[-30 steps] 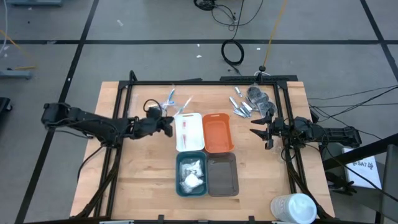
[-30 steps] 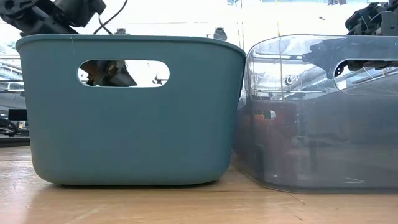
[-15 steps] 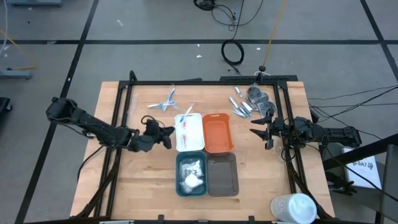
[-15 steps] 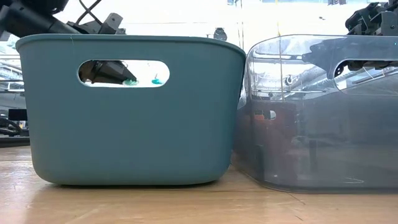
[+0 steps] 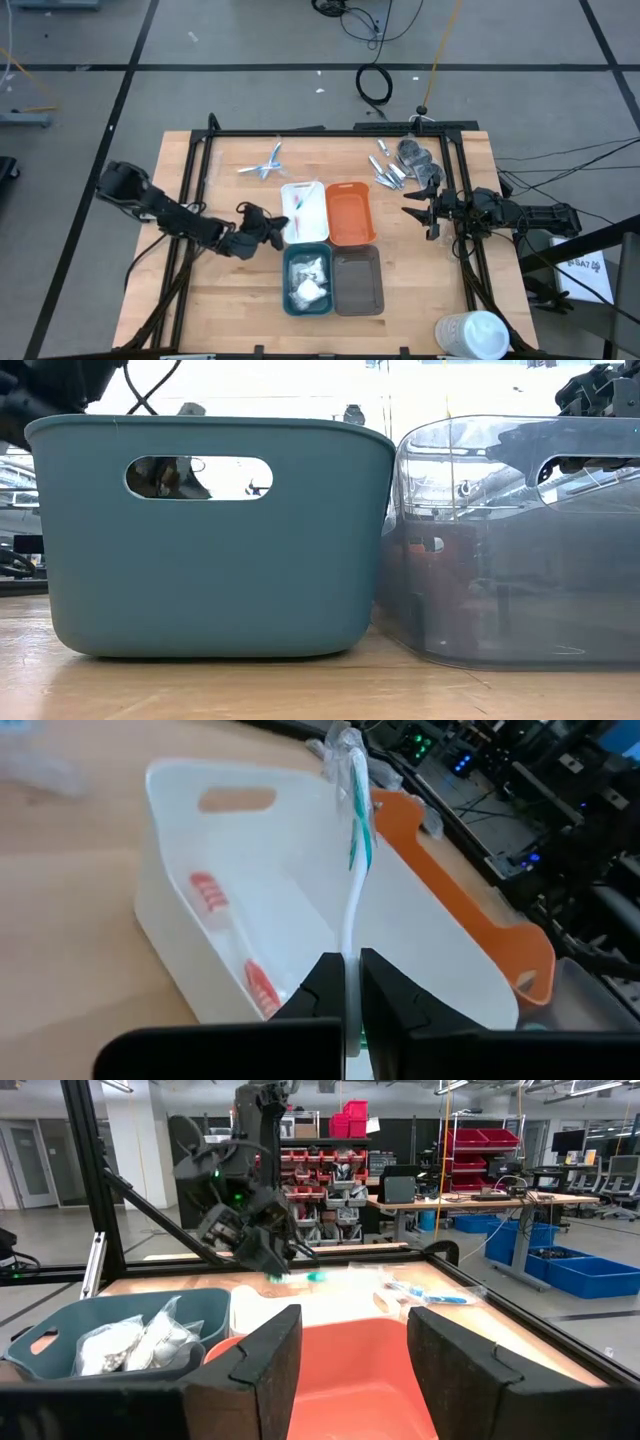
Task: Pick & Place Travel size toiletries
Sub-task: Put the green toothbrush into the white bin
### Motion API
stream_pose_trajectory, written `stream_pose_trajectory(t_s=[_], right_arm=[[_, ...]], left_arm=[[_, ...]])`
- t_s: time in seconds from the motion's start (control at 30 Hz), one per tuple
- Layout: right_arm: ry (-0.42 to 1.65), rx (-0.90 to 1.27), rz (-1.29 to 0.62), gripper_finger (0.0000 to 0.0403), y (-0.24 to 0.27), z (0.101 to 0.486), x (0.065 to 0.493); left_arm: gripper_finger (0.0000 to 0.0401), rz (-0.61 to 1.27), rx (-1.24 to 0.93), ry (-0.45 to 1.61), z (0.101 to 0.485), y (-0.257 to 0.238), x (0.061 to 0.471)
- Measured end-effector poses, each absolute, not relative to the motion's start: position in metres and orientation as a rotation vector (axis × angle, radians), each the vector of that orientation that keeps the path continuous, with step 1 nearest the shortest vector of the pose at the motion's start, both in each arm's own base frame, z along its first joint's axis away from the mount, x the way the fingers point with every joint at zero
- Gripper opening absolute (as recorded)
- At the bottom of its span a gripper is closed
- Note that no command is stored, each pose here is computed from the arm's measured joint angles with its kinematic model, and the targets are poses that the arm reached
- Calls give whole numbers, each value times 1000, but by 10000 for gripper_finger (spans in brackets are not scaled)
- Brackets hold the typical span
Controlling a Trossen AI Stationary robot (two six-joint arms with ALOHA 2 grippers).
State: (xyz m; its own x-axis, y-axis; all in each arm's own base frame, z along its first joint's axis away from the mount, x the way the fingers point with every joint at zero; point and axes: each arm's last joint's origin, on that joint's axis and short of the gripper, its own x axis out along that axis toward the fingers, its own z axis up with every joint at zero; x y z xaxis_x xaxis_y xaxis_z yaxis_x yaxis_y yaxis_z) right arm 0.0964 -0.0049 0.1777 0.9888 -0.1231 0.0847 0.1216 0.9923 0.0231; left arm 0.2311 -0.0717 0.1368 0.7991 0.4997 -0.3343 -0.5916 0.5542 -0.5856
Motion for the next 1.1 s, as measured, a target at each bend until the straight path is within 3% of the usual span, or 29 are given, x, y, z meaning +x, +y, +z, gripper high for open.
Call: stream_pose_trajectory(t_s=[0.93,1.1], right_arm=[[-86,18,-123,172,-5,178,96],[-86,18,-123,175,-5,178,96]], left_arm=[[5,595,-786,125,124,-82,237],[36,595,-783,126,124,-82,237]])
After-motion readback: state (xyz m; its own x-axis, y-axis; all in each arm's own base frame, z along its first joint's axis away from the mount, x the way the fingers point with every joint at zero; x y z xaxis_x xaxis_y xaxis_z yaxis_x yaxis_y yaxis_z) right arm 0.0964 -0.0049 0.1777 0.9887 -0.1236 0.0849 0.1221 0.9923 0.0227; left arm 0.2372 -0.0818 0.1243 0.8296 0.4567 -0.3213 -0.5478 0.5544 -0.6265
